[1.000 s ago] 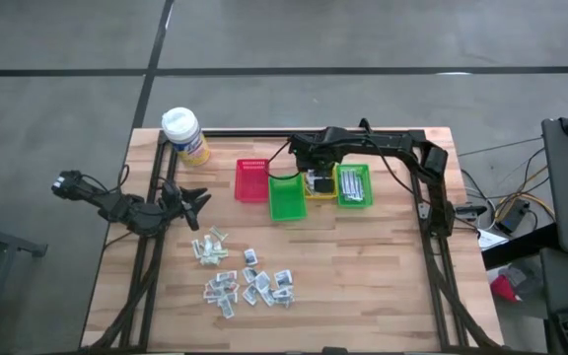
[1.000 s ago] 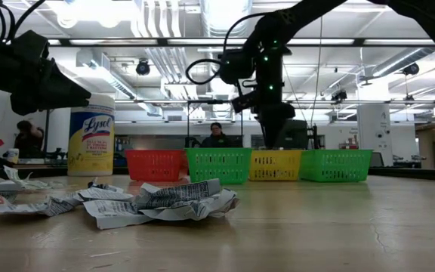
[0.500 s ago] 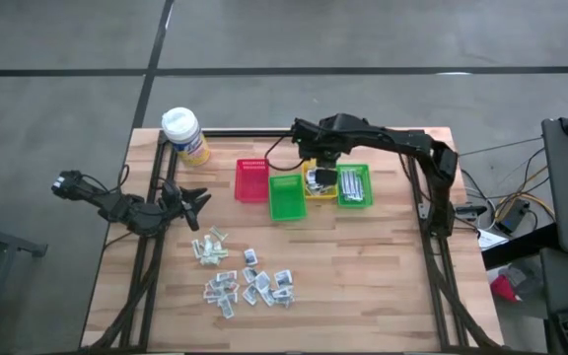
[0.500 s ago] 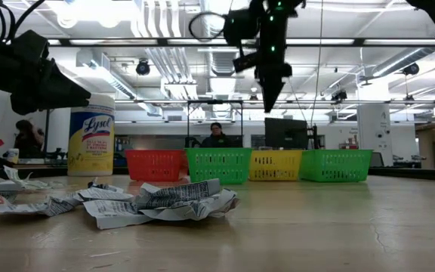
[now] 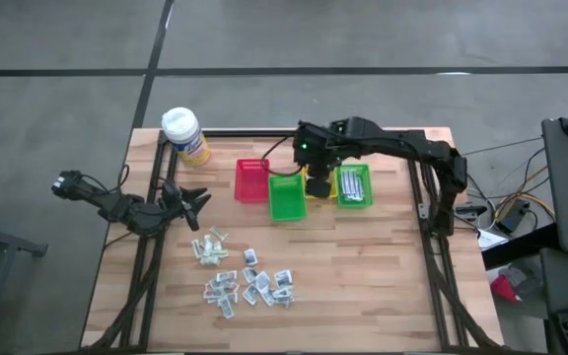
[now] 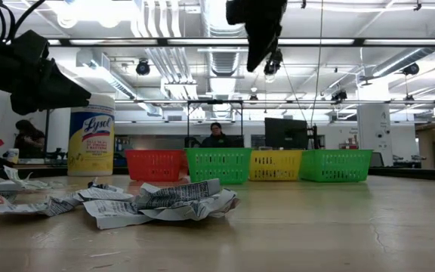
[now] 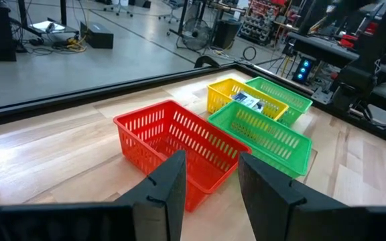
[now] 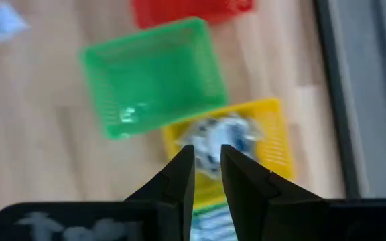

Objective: Pick & Place First Aid Supplies
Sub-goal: Put the alcohol pad into the yellow basket

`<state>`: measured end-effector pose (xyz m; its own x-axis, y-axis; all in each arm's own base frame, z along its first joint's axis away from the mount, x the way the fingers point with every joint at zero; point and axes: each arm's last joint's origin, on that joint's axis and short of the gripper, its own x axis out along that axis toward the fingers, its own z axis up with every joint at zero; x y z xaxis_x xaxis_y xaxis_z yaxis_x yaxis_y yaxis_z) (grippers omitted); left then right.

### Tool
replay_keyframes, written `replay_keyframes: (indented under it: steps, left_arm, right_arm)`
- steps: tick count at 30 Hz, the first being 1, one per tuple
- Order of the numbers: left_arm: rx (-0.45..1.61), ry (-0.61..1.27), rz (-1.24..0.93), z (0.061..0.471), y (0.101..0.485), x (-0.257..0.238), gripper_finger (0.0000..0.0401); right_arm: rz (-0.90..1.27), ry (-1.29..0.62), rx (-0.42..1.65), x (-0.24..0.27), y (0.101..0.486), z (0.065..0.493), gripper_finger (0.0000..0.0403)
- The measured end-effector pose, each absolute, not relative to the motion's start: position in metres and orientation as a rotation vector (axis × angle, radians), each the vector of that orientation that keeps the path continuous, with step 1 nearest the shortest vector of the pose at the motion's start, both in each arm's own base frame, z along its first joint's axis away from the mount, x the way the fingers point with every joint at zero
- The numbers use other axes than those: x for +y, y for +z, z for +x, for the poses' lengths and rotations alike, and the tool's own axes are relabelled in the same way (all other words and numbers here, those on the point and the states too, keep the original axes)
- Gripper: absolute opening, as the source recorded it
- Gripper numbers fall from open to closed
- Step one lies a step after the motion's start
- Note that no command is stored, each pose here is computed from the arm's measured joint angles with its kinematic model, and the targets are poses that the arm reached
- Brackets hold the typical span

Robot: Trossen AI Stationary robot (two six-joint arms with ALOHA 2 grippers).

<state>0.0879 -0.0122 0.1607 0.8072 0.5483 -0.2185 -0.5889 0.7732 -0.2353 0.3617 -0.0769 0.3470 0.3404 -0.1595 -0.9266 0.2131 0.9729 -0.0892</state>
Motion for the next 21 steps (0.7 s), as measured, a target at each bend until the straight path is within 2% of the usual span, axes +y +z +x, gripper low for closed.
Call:
replay_keyframes:
  steps: [8,21]
  left_arm:
    - [0.141,0.616,-0.303,0.088,0.161,-0.012,0.0131]
    - [0.132,0.617,-0.334,0.088,0.161,-0.012,0.0131]
  right_arm:
    - [0.050,-0.153,1.195,-0.022,0.345,0.369,0.0079]
    - [-0.031,0.008,1.167,0.061,0.337,0.370,0.0057]
